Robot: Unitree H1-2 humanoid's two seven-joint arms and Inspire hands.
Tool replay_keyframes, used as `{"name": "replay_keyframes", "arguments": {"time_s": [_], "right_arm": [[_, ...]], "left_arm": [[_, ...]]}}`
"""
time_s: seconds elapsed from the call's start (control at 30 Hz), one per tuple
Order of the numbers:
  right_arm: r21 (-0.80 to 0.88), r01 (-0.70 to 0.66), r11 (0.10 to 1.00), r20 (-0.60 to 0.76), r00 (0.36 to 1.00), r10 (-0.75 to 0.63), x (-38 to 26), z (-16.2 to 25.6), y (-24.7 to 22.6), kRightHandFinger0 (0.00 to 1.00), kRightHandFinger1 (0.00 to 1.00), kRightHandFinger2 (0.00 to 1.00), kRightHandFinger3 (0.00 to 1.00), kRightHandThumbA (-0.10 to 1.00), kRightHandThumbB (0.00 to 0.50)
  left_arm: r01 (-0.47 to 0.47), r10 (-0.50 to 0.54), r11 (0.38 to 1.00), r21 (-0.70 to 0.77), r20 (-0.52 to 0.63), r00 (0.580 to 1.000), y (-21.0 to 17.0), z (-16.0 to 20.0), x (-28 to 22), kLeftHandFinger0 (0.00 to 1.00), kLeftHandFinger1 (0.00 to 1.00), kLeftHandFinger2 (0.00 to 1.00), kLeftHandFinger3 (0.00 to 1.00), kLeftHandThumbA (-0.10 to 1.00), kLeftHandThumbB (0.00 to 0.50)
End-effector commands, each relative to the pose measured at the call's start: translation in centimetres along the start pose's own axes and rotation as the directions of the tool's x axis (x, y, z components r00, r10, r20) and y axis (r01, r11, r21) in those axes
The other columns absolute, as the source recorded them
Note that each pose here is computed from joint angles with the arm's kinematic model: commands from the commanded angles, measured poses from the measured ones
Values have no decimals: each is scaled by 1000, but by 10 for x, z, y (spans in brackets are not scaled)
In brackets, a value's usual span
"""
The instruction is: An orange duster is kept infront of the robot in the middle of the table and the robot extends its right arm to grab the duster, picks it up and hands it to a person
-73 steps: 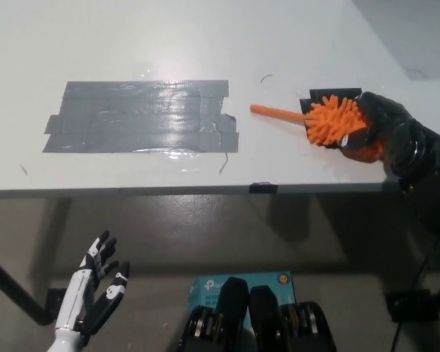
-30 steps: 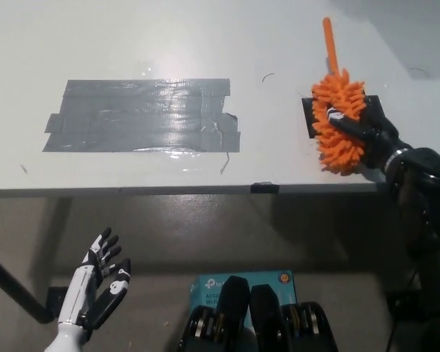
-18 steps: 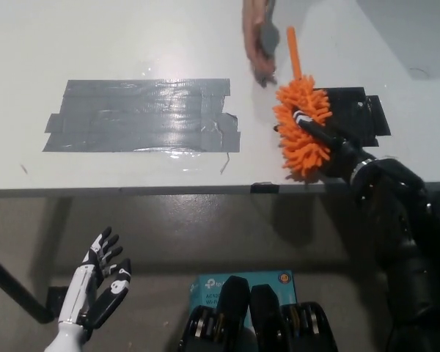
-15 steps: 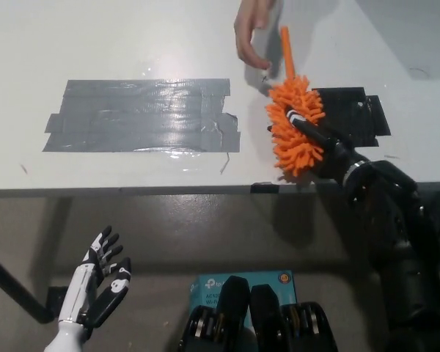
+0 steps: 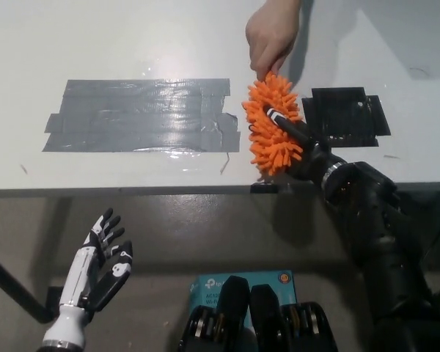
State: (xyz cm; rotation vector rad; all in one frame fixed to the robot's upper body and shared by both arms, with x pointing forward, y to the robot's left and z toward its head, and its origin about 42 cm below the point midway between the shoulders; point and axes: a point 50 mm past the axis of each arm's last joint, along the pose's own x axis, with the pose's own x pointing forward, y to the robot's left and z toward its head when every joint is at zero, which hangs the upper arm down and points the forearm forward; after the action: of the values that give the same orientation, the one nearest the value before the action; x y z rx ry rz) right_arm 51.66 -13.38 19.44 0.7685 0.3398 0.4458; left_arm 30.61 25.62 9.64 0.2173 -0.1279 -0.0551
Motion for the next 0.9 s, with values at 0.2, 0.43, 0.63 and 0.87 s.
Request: {"name": "replay_keyframes", "arguments": {"time_s": [0.2,0.43,0.63,0.87], "right_arm": [[34,-257,966,55,966,255,4,22,36,1000,1000,1000,1000,330,455],[-28,-330,943,62,941,331,-5,28,36,1000,1000,1000,1000,644,488],[-124,-353,927,113,924,366,-26,43,31,1000,1000,1000,1000,804,500],[-306,-325,895,215,892,398,-87,57,33,1000,1000,1000,1000,878,452]], "left_arm": [[4,-5,1000,18,72,997,8,15,8,798,904,1000,1000,427,108],[7,-8,1000,13,79,997,7,16,10,786,890,988,1000,357,110],[13,-14,1000,15,83,996,5,17,12,777,880,983,1000,316,103],[19,-21,1000,17,92,996,4,20,19,780,875,976,1000,314,112]]}}
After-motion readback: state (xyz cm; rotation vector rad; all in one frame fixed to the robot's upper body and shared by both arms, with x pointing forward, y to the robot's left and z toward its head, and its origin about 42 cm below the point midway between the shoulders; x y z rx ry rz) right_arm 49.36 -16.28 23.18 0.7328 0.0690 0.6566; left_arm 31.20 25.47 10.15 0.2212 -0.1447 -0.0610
